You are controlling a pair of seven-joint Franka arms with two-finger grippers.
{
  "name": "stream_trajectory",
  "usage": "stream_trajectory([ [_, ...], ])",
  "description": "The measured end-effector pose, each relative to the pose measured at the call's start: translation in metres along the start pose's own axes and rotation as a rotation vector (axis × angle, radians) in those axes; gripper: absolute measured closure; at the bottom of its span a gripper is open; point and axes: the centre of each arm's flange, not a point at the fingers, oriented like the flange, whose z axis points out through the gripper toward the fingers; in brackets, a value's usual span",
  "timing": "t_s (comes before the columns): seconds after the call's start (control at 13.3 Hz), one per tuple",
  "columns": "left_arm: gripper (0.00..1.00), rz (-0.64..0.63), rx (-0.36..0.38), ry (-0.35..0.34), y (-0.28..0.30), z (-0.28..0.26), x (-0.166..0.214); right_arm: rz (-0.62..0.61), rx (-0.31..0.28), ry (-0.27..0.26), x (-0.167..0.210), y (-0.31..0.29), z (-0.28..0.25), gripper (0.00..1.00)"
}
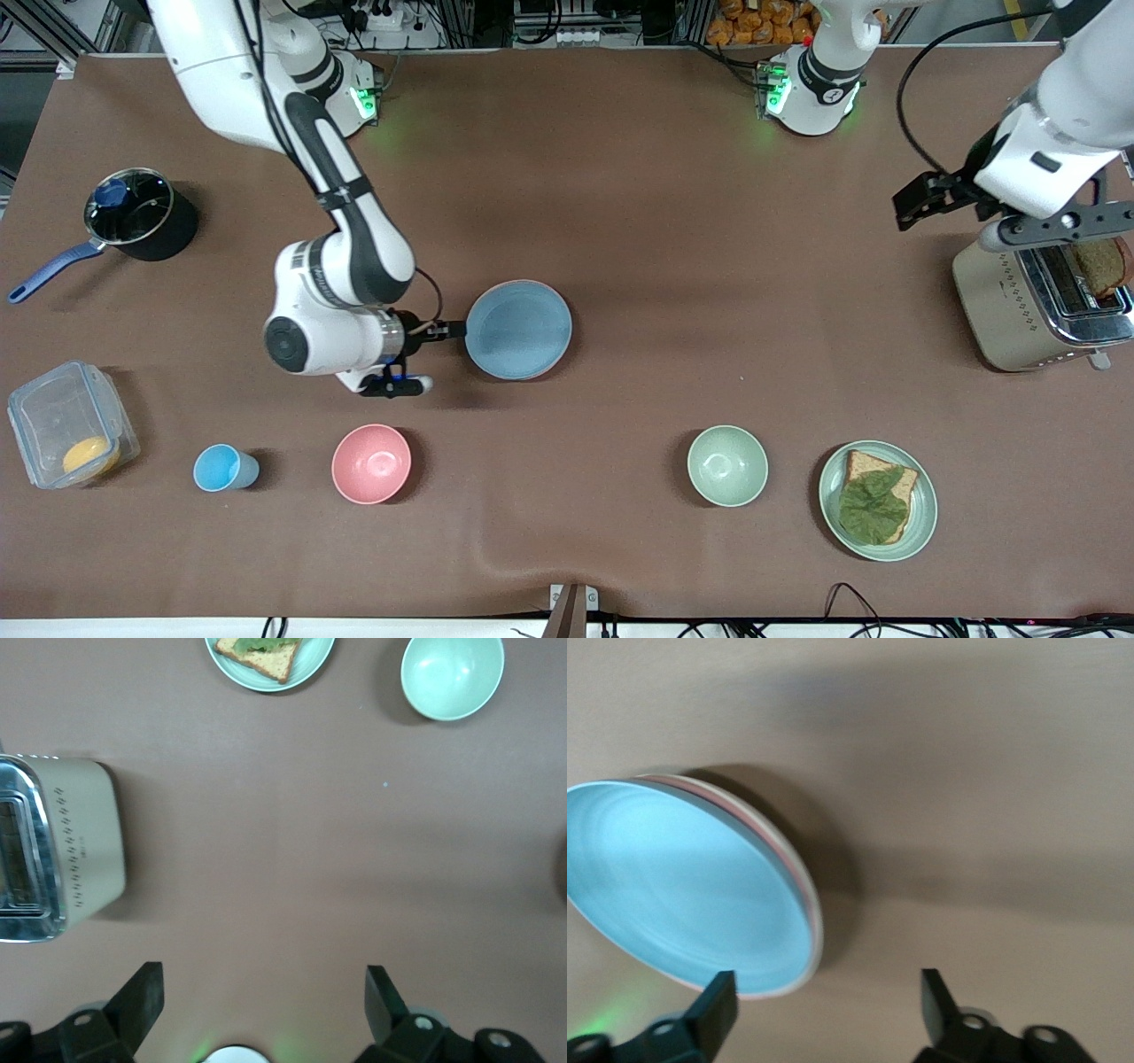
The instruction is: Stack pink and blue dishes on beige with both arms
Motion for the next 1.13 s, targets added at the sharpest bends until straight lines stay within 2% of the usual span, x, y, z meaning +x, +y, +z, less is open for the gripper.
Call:
stream_trajectory([
  [0.15,0.00,0.016,0.002,-0.004,-0.018,-0.010,-0.008,0.019,-0.055,-0.027,-0.011,0.040,-0.053,0.00],
  [0.3,0.00,0.019,0.006,0.000,-0.019,-0.017,-0.018,-0.001,-0.138,-0.009,-0.038,0.066,-0.121,0.00],
  [0.38,0.00,0.017,0.006,0.003,-0.020,-0.018,-0.021,-0.030,-0.176,0.019,-0.056,0.071,-0.157,0.00],
  [0.53,0.00,0.009,0.006,0.006,-0.024,-0.020,-0.023,-0.090,-0.209,0.098,-0.095,0.079,-0.223,0.00],
  [0.68,0.00,0.004,0.003,0.005,-0.028,-0.020,-0.024,-0.115,-0.242,0.176,-0.127,0.089,-0.273,0.00],
  [0.75,0.00,0.002,0.002,0.005,-0.029,-0.020,-0.024,-0.123,-0.284,0.210,-0.141,0.093,-0.291,0.00],
  [0.9,0.00,0.001,0.001,0.006,-0.030,-0.020,-0.024,-0.150,-0.358,0.255,-0.163,0.095,-0.317,0.00],
  [1.13,0.00,0.002,-0.001,0.010,-0.030,-0.023,-0.026,-0.162,-0.379,0.280,-0.181,0.093,-0.334,0.00],
])
